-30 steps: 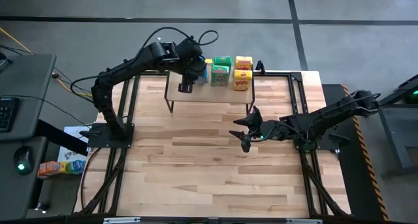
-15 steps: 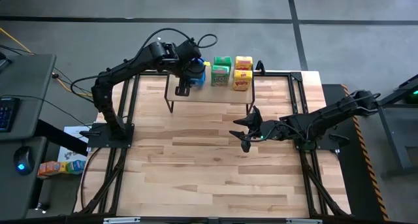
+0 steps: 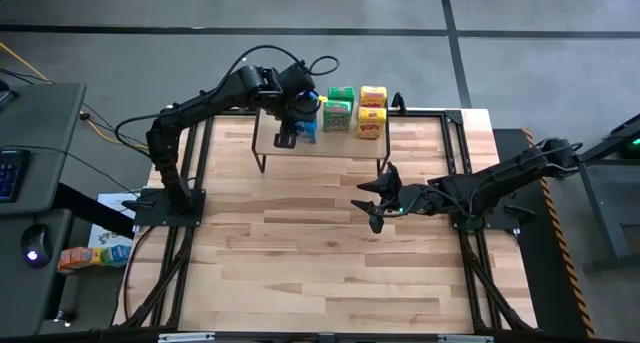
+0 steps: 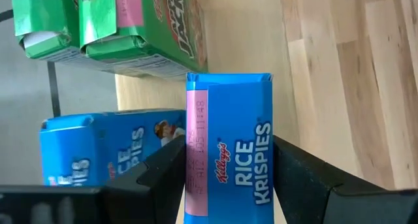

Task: Stack cereal on shelf
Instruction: Put the blue cereal box on the shelf aligned with the other blue cereal box

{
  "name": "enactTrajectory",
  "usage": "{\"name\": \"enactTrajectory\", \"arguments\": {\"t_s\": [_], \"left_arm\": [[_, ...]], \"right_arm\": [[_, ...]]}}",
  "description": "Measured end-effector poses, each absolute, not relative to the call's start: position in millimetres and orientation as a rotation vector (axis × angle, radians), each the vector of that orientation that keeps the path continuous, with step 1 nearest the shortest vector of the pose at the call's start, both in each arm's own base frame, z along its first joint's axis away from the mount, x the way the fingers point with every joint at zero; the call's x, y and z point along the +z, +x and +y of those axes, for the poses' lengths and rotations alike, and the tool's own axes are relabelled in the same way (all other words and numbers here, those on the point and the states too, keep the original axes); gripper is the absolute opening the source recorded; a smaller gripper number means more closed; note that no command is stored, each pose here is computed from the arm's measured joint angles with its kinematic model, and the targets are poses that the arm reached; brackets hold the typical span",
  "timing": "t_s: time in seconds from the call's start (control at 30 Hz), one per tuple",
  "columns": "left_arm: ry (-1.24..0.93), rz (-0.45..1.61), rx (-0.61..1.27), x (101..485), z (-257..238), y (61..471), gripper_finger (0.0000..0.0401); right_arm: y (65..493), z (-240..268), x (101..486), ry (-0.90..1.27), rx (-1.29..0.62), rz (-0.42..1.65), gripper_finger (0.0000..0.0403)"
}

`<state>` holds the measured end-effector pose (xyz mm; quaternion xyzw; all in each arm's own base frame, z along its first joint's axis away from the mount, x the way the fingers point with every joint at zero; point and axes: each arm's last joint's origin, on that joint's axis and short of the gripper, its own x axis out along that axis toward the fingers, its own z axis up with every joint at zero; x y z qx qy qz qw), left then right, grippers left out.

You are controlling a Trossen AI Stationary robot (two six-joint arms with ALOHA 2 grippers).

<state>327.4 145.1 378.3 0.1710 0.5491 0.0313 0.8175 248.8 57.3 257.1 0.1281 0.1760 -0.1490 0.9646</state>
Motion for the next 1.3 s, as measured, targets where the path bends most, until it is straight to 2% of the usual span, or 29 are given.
{"name": "enactTrajectory", "arguments": {"t_s": [0.63,0.83,1.3], "left_arm": [[0.448,1.18,0.115,387.7,143.5,320.1,0.0196],[0.39,1.119,0.12,396.6,139.5,314.9,0.0196],[0.31,1.122,0.16,393.3,143.5,315.7,0.0198]], "right_arm": [[248.9,57.3,257.0,0.259,-0.302,0.356,0.0226],[248.8,57.3,257.2,0.259,-0.302,0.355,0.0226],[248.9,57.3,257.2,0.261,-0.302,0.355,0.0226]]}}
